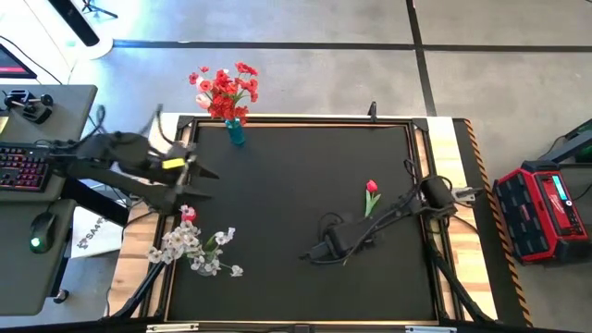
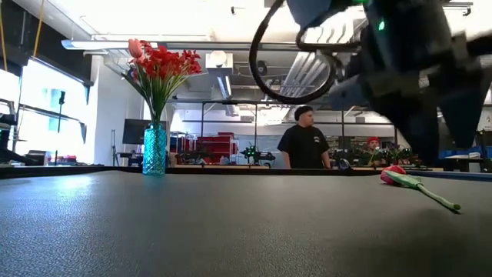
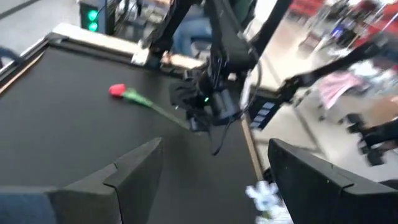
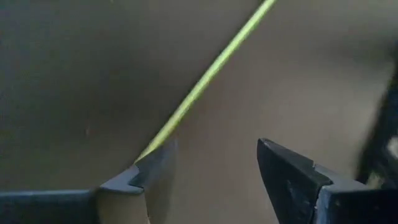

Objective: Sort flowers into vase by color
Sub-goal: Put the red tulip into the transparent vase

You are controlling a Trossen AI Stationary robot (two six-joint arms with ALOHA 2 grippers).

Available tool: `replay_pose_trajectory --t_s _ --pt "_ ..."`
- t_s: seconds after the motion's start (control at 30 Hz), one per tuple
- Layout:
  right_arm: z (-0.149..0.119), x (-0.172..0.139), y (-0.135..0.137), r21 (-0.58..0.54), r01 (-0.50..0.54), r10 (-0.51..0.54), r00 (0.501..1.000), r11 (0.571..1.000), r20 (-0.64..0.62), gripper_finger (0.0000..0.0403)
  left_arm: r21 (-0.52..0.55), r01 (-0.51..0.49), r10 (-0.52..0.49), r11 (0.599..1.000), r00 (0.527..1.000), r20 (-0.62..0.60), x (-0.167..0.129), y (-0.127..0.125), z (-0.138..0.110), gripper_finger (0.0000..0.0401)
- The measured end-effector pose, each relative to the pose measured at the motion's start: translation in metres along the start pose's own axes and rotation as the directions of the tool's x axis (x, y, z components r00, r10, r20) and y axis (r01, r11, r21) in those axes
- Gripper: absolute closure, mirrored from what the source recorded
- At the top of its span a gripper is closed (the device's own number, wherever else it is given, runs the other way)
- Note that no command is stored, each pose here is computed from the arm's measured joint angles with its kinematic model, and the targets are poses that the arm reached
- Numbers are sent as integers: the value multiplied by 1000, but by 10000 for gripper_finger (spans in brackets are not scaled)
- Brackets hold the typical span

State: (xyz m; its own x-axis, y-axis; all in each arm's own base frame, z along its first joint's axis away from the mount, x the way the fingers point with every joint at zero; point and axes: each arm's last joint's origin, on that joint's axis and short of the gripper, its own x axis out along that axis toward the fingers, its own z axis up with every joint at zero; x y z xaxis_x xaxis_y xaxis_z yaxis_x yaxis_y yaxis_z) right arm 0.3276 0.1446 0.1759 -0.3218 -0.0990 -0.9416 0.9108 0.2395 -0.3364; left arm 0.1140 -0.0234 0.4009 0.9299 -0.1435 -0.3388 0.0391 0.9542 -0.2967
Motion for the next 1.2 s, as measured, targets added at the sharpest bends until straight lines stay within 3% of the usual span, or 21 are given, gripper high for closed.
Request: replay_pose_trajectory --t_s 0.17,0.3,0.43,0.6,0.8,0.93,1.2 --pt "3 21 -5 46 -175 178 983 983 -51 195 26 -51 52 998 997 -59 28 3 2 126" --pt "7 16 -22 97 -276 277 961 956 1 195 13 -87 88 996 993 -75 40 10 5 126" --pt "19 10 -53 158 -269 263 963 950 60 195 -9 -127 126 992 987 -96 55 20 8 126" --pt "35 31 -88 237 -271 262 963 933 71 195 0 -49 48 999 996 -72 83 27 17 126" --pt "45 73 -111 364 -430 440 896 826 60 195 10 -79 80 997 988 -135 114 41 15 126" --pt "46 83 -123 430 -443 455 887 787 82 195 8 -102 102 995 983 -155 125 49 12 126" --pt "54 95 -129 458 -413 418 903 787 97 195 -61 -125 116 990 985 -131 136 69 -13 126"
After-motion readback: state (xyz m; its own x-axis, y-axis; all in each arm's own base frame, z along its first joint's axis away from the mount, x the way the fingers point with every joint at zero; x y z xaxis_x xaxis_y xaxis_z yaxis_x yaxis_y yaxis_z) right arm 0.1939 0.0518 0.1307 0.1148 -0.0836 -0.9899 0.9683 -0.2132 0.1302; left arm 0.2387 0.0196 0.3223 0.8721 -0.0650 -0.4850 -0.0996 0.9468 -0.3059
